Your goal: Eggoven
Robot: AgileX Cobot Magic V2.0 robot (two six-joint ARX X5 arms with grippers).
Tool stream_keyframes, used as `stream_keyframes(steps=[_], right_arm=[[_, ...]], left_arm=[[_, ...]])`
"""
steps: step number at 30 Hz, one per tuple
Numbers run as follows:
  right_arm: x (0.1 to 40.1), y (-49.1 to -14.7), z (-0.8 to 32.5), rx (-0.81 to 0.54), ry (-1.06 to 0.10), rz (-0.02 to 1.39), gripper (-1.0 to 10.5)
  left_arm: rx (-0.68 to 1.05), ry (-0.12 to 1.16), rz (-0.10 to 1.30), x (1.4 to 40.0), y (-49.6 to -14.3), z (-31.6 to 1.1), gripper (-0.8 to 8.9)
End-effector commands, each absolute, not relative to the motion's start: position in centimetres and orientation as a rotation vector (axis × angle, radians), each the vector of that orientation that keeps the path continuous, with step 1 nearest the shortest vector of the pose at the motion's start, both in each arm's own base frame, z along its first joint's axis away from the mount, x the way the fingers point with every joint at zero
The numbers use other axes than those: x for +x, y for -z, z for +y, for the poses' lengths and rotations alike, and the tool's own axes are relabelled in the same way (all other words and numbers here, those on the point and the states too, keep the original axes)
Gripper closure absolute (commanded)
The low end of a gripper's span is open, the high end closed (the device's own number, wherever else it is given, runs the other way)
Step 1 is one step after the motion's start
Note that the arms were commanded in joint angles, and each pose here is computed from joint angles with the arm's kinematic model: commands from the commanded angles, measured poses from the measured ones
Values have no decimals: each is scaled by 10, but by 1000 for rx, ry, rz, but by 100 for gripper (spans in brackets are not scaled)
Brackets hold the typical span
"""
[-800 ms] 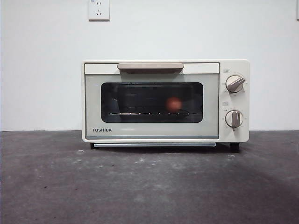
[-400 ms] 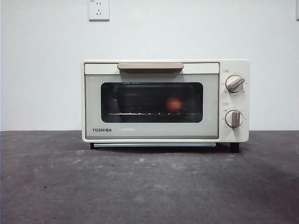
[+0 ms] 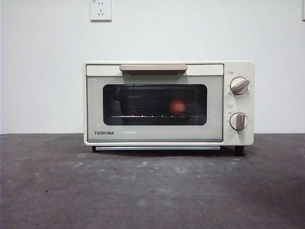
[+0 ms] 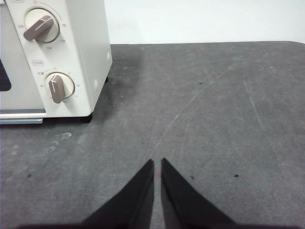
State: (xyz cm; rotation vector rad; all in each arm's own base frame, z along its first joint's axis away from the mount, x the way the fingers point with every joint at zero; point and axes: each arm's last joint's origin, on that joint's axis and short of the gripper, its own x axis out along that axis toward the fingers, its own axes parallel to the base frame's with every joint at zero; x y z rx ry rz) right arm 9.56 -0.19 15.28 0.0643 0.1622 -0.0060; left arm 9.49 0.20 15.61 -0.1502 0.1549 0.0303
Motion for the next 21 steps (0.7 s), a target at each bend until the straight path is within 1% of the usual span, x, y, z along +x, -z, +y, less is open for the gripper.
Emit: stream_keyframes(steps=[1,21], right_arm=[[96,-152,-2,77,8,148,940],[96,-153,-2,77,8,148,940]], left_arm=[[-153,-27,185,96,-147,2,806],[-153,-27,185,96,-147,2,806]])
